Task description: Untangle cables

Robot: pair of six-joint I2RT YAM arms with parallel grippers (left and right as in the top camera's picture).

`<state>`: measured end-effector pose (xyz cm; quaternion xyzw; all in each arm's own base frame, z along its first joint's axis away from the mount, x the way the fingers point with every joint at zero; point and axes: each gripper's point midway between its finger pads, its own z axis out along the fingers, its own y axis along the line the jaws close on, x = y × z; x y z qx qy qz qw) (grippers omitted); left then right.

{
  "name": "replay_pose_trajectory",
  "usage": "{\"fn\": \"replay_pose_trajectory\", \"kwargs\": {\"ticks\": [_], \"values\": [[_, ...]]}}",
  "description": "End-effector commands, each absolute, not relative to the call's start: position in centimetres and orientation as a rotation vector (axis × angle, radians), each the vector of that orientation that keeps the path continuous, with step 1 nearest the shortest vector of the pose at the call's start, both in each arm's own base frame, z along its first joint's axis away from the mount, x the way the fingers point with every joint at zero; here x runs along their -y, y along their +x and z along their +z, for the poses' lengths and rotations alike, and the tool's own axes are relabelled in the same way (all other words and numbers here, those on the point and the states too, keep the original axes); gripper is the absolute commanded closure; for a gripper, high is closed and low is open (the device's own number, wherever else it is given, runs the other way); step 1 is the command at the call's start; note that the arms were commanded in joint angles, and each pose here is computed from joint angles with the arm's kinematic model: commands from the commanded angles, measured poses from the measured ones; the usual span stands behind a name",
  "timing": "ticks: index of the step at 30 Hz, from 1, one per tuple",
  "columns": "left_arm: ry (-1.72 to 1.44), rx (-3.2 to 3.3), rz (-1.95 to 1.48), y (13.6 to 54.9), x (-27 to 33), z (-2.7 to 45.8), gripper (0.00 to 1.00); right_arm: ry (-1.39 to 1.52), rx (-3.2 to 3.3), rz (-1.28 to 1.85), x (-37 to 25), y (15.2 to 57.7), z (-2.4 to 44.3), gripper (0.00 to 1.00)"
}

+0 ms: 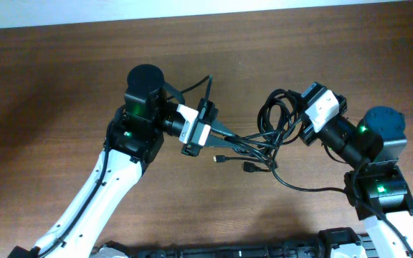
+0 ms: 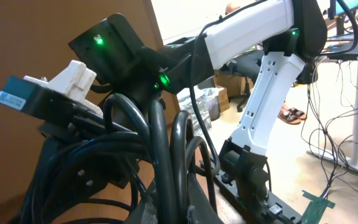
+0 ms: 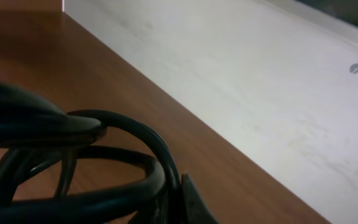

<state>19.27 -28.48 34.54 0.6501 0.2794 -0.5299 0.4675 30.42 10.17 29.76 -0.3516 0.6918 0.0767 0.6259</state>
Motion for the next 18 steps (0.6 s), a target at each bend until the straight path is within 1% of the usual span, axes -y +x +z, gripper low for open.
{"fn": "replay_pose_trajectory", "kwargs": {"ticks": [1,3,6,8,9,12,13,14,18], "values": [[1.609,-0.634,-1.285,18.83,28.46,35.09,1.00,-0.818,-1.575,0.186,-10.35,30.04,30.18,0.91],[1.609,-0.635,-1.285,18.83,28.46,35.09,1.00,-0.818,-1.577,0.187,-10.35,30.03,30.12,0.78],[1.615,-0.624,-1.292,18.51,28.67,35.11,1.00,-0.818,-1.572,0.184,-10.35,30.06,30.23,0.68],[1.623,-0.604,-1.294,18.12,28.93,35.19,1.00,-0.826,-1.568,0.177,-10.35,30.19,30.19,0.66],[1.628,-0.589,-1.292,17.90,29.07,35.26,1.00,-0.832,-1.567,0.172,-10.34,30.28,30.10,0.69],[1.629,-0.582,-1.285,17.92,29.07,35.33,1.00,-0.830,-1.572,0.171,-10.31,30.37,29.98,0.85],[1.629,-0.581,-1.284,17.92,29.07,35.34,1.00,-0.830,-1.572,0.171,-10.31,30.37,29.98,0.94],[1.629,-0.580,-1.283,17.92,29.07,35.34,1.00,-0.830,-1.572,0.170,-10.30,30.38,29.99,0.96],[1.629,-0.580,-1.284,17.92,29.06,35.34,1.00,-0.830,-1.572,0.170,-10.30,30.38,29.99,0.96]]}}
